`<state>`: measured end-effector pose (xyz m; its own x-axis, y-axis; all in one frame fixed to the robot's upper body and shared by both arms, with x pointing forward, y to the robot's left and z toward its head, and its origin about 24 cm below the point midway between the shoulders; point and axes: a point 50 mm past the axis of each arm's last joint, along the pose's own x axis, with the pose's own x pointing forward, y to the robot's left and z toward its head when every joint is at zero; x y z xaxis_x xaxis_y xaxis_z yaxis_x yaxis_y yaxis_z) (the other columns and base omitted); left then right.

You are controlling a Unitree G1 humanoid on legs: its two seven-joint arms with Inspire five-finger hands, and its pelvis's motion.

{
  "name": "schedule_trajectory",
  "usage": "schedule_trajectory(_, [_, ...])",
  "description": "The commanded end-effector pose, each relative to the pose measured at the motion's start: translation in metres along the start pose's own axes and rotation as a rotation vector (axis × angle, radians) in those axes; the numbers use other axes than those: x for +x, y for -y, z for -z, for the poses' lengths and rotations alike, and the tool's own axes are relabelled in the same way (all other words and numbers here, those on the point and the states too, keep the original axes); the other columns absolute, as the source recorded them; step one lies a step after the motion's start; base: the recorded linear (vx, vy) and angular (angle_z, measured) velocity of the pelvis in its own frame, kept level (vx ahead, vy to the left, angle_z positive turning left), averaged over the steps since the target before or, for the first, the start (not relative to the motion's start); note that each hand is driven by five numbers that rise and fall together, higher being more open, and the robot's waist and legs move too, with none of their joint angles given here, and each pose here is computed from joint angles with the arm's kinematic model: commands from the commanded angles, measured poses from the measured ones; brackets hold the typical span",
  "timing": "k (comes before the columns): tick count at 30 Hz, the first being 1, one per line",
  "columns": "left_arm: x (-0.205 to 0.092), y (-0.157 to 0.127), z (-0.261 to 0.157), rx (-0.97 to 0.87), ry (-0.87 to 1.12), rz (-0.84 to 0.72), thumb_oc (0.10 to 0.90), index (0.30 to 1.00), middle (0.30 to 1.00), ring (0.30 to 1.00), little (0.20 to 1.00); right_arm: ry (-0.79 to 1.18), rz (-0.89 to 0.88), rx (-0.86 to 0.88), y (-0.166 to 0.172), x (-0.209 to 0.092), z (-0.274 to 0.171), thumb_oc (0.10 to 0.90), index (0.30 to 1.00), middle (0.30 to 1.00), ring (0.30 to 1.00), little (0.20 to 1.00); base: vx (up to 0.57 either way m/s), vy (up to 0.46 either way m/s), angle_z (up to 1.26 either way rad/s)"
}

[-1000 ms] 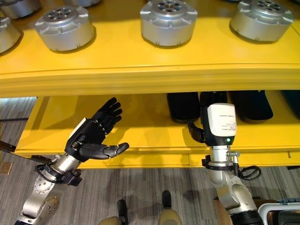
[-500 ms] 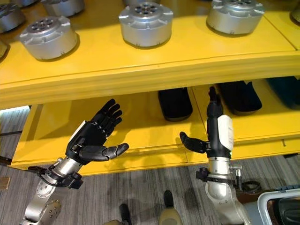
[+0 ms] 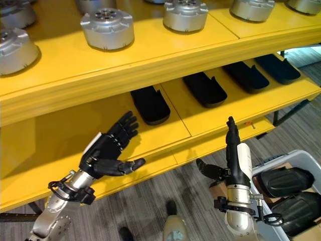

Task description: Move parts from the plastic box to the shelf.

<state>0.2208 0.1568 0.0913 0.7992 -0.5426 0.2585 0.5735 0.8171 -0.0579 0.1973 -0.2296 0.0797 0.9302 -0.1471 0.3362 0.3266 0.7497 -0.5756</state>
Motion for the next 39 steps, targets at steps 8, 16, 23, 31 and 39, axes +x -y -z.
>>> schedule_trajectory(8, [0.02, -0.002, -0.056, 0.108, 0.3, 0.094, 0.9, 1.0, 1.0, 1.0, 1.0, 0.297, 0.182, 0.077, 0.019, 0.048, -0.055, 0.9, 1.0, 1.0, 1.0, 1.0, -0.15, -0.312, -0.73])
schedule_trajectory(16, [0.025, 0.0, -0.061, 0.136, 0.348, 0.087, 0.9, 1.0, 1.0, 1.0, 1.0, 0.277, 0.217, -0.003, 0.035, 0.044, -0.043, 0.9, 1.0, 1.0, 1.0, 1.0, -0.13, -0.248, -0.47])
schedule_trajectory(23, [0.023, -0.01, -0.058, 0.094, 0.339, 0.024, 0.9, 1.0, 1.0, 1.0, 1.0, 0.273, 0.192, -0.013, 0.041, 0.034, -0.034, 0.9, 1.0, 1.0, 1.0, 1.0, -0.05, -0.243, -0.59])
schedule_trajectory(31, [-0.006, -0.017, -0.048, 0.15, 0.254, -0.037, 0.9, 1.0, 1.0, 1.0, 1.0, 0.3, 0.083, 0.041, 0.026, 0.038, -0.039, 0.9, 1.0, 1.0, 1.0, 1.0, 0.05, -0.136, -1.43])
schedule_trajectory(39, [-0.016, -0.017, -0.046, 0.175, 0.223, -0.036, 0.9, 1.0, 1.0, 1.0, 1.0, 0.264, 0.052, 0.107, 0.012, 0.033, -0.041, 0.9, 1.0, 1.0, 1.0, 1.0, 0.11, -0.019, -0.41])
